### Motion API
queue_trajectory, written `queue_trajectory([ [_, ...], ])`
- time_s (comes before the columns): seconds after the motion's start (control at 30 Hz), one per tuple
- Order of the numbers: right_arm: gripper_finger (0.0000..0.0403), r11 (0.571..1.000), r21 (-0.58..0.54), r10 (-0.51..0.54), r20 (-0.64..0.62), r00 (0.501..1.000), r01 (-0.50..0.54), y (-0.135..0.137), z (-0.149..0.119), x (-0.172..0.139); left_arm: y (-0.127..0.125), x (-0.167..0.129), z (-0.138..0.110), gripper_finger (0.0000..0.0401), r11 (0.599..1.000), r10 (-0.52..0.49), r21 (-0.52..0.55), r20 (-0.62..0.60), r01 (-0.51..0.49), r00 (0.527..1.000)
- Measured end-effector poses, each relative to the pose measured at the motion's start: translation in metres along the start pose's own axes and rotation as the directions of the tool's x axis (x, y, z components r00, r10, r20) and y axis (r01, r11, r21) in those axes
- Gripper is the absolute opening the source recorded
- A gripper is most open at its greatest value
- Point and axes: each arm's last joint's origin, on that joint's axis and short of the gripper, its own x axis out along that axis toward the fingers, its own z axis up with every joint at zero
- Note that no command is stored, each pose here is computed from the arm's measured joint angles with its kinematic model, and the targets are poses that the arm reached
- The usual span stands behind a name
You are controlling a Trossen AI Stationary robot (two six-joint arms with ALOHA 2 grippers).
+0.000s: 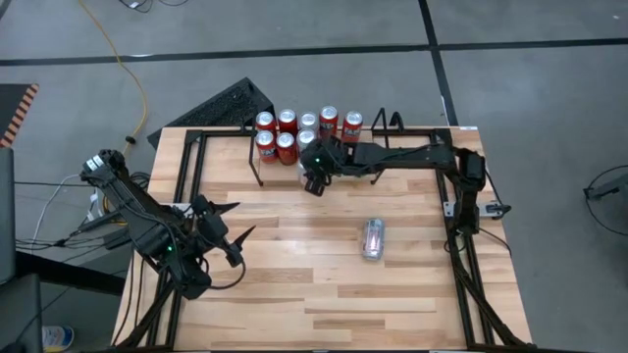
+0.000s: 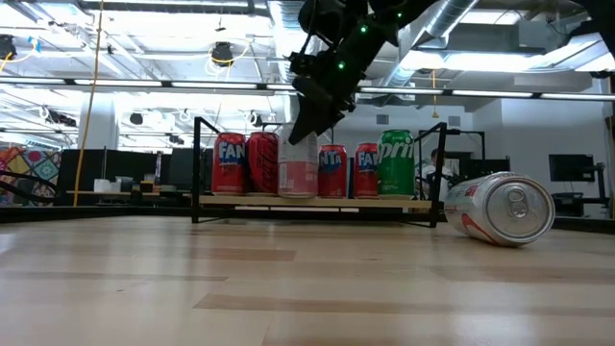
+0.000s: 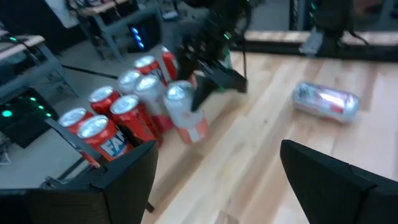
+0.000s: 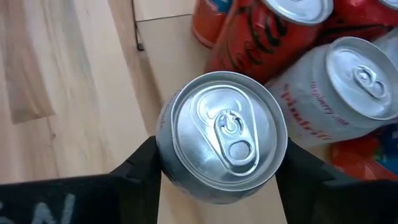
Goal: Place canned beverage on shelf
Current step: Adjust the orange white soda can on the shelf
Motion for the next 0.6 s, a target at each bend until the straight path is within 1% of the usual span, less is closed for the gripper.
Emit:
queue_trajectory([
  [0.1,0.0219,1.000,-0.001,-0.006,0.011,1.000,0.006,0.010,0.000,-0.003,0.001,0.000,0.001,0.0325,0.999,0.034,-0.014,0.042,-0.033,0.999],
  [0.17,0.0219,1.000,-0.006,-0.001,0.013,1.000,0.001,0.019,0.000,-0.005,0.001,0.000,0.001,0.0325,0.999,0.036,-0.022,0.044,-0.035,0.998],
  [0.23,0.0219,1.000,-0.021,0.016,0.013,1.000,-0.016,0.030,0.000,-0.012,0.001,0.000,0.001,0.0325,0.998,0.030,-0.061,0.036,-0.028,0.999],
  [0.33,0.0219,0.997,-0.068,0.043,0.037,0.998,-0.040,0.049,0.001,-0.024,0.001,0.000,0.001,0.0325,0.994,0.022,-0.103,0.026,-0.019,0.999],
  [0.4,0.0219,0.990,-0.127,0.073,0.049,0.996,-0.066,0.063,0.001,-0.035,0.000,0.000,0.000,0.0325,0.997,-0.006,-0.078,-0.011,0.005,1.000],
  [0.47,0.0219,0.972,-0.203,0.139,0.081,0.987,-0.120,0.078,0.002,-0.049,-0.001,0.000,-0.002,0.0325,0.999,-0.044,-0.033,-0.059,0.042,0.997],
  [0.53,0.0219,0.940,-0.278,0.231,0.089,0.969,-0.198,0.093,0.002,-0.064,-0.002,0.000,-0.003,0.0325,0.997,-0.073,0.003,-0.093,0.074,0.993],
  [0.6,0.0219,0.902,-0.338,0.327,0.130,0.936,-0.268,0.108,0.004,-0.080,-0.002,0.000,-0.003,0.0325,0.996,-0.082,0.035,-0.104,0.086,0.991],
])
